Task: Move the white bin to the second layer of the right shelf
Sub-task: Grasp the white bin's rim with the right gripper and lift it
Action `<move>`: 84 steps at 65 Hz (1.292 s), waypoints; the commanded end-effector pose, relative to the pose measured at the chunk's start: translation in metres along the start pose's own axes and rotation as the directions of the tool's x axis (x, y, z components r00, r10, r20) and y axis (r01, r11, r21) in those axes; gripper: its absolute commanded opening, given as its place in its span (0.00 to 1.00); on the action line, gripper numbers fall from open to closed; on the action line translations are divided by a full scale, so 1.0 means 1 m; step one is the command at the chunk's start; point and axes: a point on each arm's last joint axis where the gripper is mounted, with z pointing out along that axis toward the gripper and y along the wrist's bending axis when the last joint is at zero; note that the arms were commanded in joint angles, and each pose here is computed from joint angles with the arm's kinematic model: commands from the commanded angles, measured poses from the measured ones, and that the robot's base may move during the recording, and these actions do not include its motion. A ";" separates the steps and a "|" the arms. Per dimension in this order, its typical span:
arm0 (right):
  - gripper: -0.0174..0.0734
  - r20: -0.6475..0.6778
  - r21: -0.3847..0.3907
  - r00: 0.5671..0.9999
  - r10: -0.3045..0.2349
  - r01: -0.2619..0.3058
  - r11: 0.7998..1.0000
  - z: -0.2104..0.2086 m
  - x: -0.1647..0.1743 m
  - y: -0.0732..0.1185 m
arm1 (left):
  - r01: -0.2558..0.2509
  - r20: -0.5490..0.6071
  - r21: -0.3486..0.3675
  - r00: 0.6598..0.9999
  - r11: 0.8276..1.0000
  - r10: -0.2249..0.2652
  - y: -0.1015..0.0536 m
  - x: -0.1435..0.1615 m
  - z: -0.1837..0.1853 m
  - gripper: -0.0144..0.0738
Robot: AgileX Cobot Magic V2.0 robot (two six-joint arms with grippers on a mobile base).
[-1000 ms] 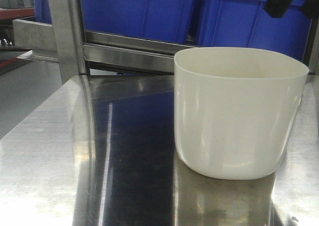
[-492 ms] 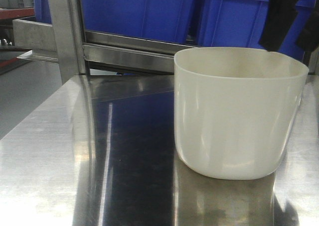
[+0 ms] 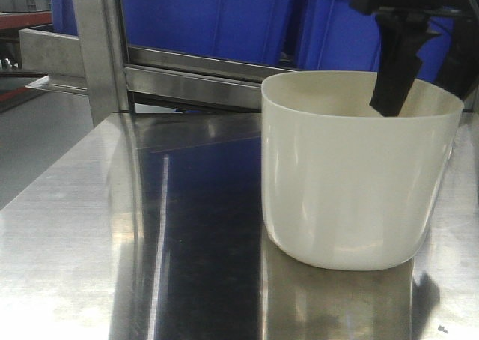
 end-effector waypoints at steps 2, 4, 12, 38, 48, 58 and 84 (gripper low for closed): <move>0.70 0.068 -0.004 0.998 -0.006 0.006 1.000 -0.011 -0.007 0.002 | 0.009 0.061 -0.006 0.998 1.000 -0.009 0.000 0.004 0.000 0.26; 0.70 0.059 -0.003 0.998 -0.005 0.005 1.000 -0.008 -0.007 0.002 | 0.009 0.061 -0.006 0.998 1.000 -0.009 0.000 0.004 0.000 0.26; 0.70 0.024 0.002 1.000 -0.002 0.002 1.000 0.005 -0.009 0.001 | 0.009 0.061 -0.006 0.998 1.000 -0.009 0.000 0.004 0.000 0.26; 0.70 -0.044 0.012 0.999 0.004 -0.004 1.000 0.028 -0.012 0.000 | 0.009 0.061 -0.006 0.998 1.000 -0.009 0.000 0.004 0.000 0.26; 0.66 -0.064 0.015 0.998 0.006 -0.005 1.000 0.033 -0.012 0.000 | 0.009 0.061 -0.006 0.998 1.000 -0.009 0.000 0.004 0.000 0.26; 0.38 -0.041 0.013 0.999 0.004 -0.003 1.000 0.029 -0.013 0.000 | 0.009 0.061 -0.006 0.998 1.000 -0.009 0.000 0.004 0.000 0.26; 0.25 0.465 0.030 0.883 -0.060 0.052 0.998 -0.066 -0.016 0.000 | 0.009 0.061 -0.006 0.998 1.000 -0.009 0.000 0.004 0.000 0.26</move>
